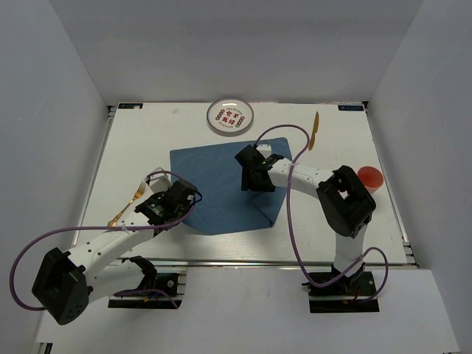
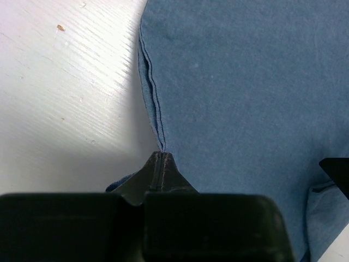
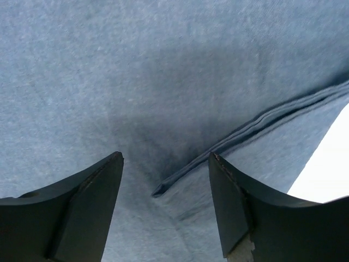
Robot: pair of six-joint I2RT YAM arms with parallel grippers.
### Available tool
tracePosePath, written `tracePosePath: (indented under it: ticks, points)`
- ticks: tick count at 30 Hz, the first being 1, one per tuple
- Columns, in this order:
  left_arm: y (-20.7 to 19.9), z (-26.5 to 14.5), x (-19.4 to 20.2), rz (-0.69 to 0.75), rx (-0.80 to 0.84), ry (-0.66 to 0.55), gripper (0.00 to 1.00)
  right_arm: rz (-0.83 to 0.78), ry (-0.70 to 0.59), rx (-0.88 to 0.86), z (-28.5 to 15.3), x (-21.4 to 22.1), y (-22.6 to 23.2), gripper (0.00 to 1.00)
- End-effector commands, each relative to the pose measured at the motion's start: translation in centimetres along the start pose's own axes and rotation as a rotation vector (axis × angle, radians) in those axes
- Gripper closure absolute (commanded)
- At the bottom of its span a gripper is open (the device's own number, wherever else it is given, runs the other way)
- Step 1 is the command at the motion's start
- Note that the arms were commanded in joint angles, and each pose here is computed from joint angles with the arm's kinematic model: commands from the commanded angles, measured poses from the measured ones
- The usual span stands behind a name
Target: Set the dinner table for one person
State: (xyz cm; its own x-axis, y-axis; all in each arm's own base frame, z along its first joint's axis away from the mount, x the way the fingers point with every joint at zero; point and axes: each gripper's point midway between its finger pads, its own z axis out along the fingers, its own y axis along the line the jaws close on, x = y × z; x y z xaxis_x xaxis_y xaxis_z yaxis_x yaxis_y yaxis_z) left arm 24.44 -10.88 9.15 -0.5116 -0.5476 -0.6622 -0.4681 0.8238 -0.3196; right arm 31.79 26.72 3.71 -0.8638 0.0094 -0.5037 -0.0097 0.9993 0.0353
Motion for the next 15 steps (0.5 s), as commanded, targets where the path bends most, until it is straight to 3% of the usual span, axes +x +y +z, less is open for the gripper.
tracePosePath:
  ticks: [1,15]
  points:
    - [-0.3,0.0,-0.1,-0.003,0.016,-0.003,1.0,0.045,-0.03,0.056,-0.5,0.5,-0.3,0.32]
    - [-0.4,-0.1,-0.2,-0.004,0.03,-0.003,1.0,0.008,-0.038,0.139,-1.5,2.7,-2.3,0.51]
